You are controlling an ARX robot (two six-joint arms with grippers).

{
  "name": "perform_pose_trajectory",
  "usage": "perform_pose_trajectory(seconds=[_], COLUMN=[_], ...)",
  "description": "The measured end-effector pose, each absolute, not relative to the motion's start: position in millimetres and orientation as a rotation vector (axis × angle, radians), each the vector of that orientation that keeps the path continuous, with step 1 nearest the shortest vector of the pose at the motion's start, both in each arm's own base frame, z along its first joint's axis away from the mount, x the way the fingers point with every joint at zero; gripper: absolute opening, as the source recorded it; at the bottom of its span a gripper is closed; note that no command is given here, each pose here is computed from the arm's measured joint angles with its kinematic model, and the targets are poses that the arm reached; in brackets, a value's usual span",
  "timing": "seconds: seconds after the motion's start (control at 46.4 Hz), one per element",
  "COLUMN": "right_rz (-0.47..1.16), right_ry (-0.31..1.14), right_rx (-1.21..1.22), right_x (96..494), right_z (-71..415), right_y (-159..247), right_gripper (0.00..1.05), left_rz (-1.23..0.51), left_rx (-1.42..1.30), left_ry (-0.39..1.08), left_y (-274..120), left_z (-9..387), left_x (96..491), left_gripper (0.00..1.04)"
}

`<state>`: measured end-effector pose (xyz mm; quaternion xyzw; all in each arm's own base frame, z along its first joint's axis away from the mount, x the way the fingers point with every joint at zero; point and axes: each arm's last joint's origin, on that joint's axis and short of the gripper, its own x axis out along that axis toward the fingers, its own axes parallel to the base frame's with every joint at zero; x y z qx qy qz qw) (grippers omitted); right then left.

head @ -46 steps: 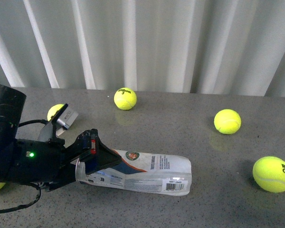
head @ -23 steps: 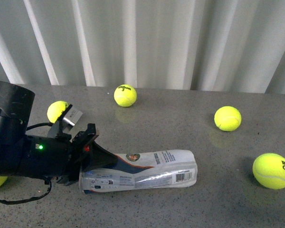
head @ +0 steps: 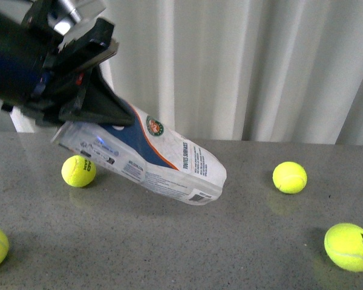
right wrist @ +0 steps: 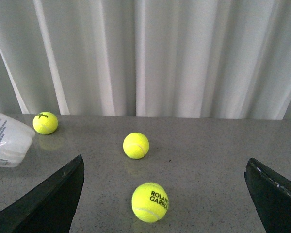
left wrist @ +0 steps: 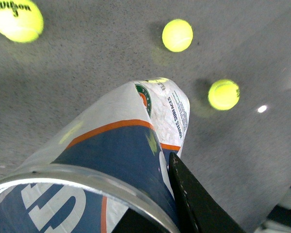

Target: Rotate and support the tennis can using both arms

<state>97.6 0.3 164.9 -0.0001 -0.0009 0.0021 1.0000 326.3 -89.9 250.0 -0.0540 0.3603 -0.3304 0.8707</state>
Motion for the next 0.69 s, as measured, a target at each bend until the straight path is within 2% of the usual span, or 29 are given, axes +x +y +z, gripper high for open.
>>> perform_pose_trajectory(seconds=[0.108, 0.302, 0.474, 0.689], right_rz=[0.004, 0.004, 0.004, 0.004], right_ry=[-0.002, -0.002, -0.002, -0.002], right_rx=[0.000, 0.000, 0.000, 0.000], right_x=[98, 98, 98, 98], right_z=[165, 165, 165, 165], right_y=[0, 0, 0, 0], right_gripper=[0.98, 0.98, 0.98, 0.98], left_rz=[-0.677, -0.640, -0.658, -0.702], left_rx=[0.241, 0.714, 0.886, 0.947], left_ry=[0.794, 0.844, 0.848, 0.879], left_y=[-117, -155, -180, -198], left_z=[274, 266, 259, 240], left_x=[321, 320, 325, 329], left_gripper=[0.04, 0.04, 0.04, 0.04])
